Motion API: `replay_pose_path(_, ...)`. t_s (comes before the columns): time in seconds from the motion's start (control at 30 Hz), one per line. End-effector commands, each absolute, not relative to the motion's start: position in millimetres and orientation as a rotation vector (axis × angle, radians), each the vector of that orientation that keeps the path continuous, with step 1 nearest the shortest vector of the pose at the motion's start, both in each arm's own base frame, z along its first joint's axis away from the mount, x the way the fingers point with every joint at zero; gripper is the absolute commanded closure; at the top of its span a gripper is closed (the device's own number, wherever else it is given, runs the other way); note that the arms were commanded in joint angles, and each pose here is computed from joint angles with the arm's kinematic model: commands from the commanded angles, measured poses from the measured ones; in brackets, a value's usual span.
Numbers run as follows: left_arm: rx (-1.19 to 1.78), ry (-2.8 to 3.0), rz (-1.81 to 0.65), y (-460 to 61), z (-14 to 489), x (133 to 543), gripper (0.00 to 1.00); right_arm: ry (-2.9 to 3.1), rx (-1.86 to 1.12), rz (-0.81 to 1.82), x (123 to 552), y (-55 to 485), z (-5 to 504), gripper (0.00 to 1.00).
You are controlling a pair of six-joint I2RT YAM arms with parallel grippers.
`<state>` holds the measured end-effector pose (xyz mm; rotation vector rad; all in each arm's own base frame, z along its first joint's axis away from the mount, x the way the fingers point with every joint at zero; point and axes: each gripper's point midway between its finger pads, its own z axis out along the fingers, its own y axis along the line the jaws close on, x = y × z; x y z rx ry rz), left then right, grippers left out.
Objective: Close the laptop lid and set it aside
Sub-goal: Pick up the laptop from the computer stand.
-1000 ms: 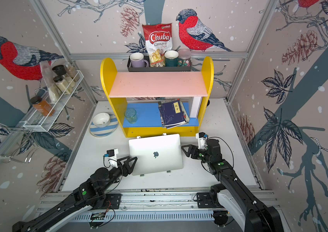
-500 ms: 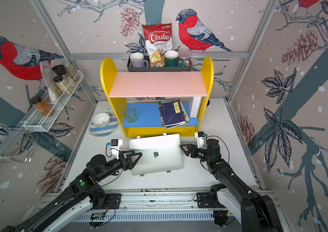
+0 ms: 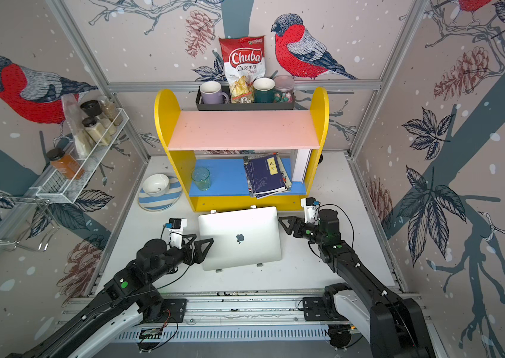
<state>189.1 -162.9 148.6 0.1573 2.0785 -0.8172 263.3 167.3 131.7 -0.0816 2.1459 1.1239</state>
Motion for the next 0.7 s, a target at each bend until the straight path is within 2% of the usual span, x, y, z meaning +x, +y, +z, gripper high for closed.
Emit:
replay_pose_path(0.0,0.095,1.98,-0.91,-163.8,151.3,196.6,0.05,2.124,-0.098,1.129,271.1,166.7,127.7,0.38)
replay_pose_path(0.17,0.022,1.982,-0.965,-150.3,141.8,184.1,0.11,2.105,-0.095,1.204,271.2,173.2,120.7,0.41)
replay_pose_path(0.3,-0.019,1.935,-0.977,-143.3,139.4,183.0,0.05,2.092,-0.102,1.224,265.1,177.4,113.5,0.41)
replay_pose_path(0.4,-0.052,1.919,-1.061,-151.2,126.5,187.1,0.06,2.081,-0.104,1.23,260.4,178.0,109.1,0.42)
replay_pose_path(0.67,-0.031,1.97,-1.031,-153.7,111.0,196.8,0.05,2.1,-0.12,1.223,255.2,183.1,99.0,0.45)
